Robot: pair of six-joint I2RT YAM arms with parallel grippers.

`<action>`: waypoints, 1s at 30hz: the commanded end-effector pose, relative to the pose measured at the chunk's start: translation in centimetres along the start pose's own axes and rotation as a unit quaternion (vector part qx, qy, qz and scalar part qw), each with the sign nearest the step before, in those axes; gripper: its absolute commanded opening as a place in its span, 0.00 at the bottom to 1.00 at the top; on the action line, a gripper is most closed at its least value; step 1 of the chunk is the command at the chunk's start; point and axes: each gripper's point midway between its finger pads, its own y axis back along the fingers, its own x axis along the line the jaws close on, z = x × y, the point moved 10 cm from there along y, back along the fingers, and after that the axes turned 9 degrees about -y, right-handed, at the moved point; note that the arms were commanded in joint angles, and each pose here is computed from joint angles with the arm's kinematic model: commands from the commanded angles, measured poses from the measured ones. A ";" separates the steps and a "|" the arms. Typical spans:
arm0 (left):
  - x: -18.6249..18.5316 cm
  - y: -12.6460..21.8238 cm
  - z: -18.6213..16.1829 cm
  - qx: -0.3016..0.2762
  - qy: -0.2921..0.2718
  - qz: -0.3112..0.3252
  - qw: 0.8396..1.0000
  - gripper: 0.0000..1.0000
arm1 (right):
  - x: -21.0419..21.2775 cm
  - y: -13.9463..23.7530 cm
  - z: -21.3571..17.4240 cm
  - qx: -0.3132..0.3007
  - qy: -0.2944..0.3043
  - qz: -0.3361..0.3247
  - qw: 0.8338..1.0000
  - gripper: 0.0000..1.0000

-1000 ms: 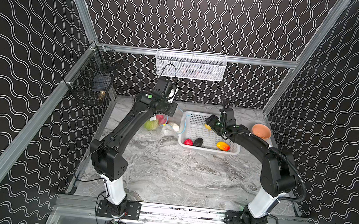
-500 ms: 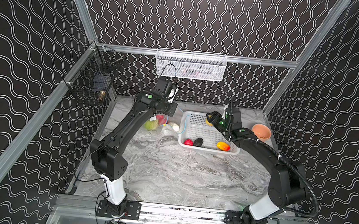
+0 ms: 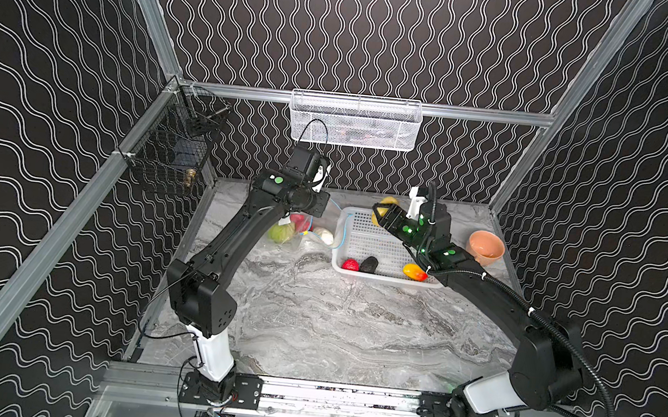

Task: Place the food in the zip-top bag and seal the zipper
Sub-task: 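Carry the yellow potato over the bag and lower it inside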

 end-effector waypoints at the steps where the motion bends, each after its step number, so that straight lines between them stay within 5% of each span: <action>1: 0.1 0.7 0.4 -0.017 -0.002 0.003 1.000 0.00 | 2.0 0.4 0.2 -0.017 0.034 0.047 0.998 0.61; 30: 0.1 1.1 0.7 -0.026 -0.006 -0.001 1.000 0.00 | 7.5 -2.4 -5.1 0.069 0.155 0.086 0.982 0.60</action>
